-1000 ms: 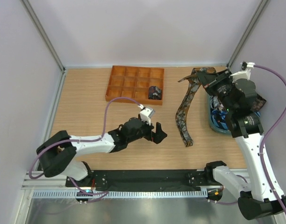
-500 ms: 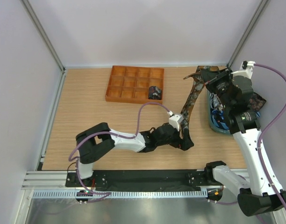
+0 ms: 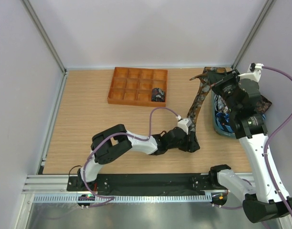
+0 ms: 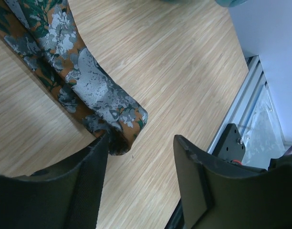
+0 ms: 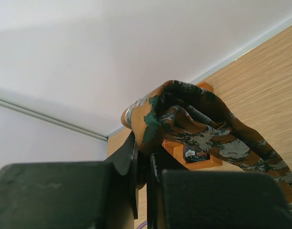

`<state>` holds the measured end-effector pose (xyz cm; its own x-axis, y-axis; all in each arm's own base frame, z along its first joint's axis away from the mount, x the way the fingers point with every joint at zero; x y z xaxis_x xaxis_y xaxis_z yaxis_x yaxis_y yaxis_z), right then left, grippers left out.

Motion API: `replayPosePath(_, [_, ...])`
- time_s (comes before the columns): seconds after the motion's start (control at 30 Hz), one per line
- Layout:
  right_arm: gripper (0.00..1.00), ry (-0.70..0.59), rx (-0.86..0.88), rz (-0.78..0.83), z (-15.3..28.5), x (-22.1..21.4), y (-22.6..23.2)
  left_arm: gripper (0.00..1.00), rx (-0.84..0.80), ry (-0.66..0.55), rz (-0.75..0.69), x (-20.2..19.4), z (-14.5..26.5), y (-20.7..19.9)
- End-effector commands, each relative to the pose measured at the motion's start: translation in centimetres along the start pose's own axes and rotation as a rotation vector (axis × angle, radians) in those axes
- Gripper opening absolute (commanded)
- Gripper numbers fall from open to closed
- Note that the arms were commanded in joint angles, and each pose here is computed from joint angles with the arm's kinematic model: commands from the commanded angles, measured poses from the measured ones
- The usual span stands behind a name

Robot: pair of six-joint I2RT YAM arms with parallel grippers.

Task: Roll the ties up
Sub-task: Move the tie to the center of the board

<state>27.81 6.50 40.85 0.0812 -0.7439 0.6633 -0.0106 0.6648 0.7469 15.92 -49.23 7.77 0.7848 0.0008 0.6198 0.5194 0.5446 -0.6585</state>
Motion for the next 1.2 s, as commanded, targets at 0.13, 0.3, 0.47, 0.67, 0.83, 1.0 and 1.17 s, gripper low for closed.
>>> replayPosePath(0.13, [0.01, -0.085, 0.055, 0.007, 0.9, 2.2, 1.9, 0.55, 0.007, -0.083, 0.006, 2.2, 0.2, -1.0])
replayPosePath(0.3, [0.01, -0.085, 0.053, 0.003, 0.6, 2.2, 1.8, 0.54, -0.018, -0.090, -0.004, 2.5, -0.1, -1.5])
replayPosePath(0.47, [0.01, -0.085, 0.045, 0.000, 0.4, 2.1, 1.7, 0.48, -0.008, -0.087, 0.004, 2.2, -1.4, -1.1])
replayPosePath(0.67, [0.01, -0.097, 0.039, 0.002, 0.2, 2.3, 1.6, 0.13, 0.025, -0.052, 0.000, 1.5, -3.1, -0.2])
replayPosePath(0.83, [0.01, -0.124, 0.000, 0.040, -0.6, 2.6, 1.2, 0.00, 0.005, -0.037, -0.033, 1.5, -0.9, -0.4])
replayPosePath(1.0, [0.01, -0.132, -0.100, 0.081, -3.3, 1.9, -0.8, 0.00, -0.060, 0.142, -0.041, -1.3, 3.4, 0.2])
replayPosePath(1.17, [0.01, -0.118, -0.157, 0.048, -6.2, 0.0, -3.0, 0.00, -0.040, 0.275, -0.077, -3.3, 8.3, 1.3])
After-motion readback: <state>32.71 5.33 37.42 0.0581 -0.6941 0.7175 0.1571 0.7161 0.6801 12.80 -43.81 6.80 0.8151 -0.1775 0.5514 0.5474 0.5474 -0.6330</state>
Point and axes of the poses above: each gripper's point midway between its finger pads, its own z axis back along the fingers, its own y axis along the line the jaws close on, x = y × z, the point moved 5 cm from there along z, back along the fingers
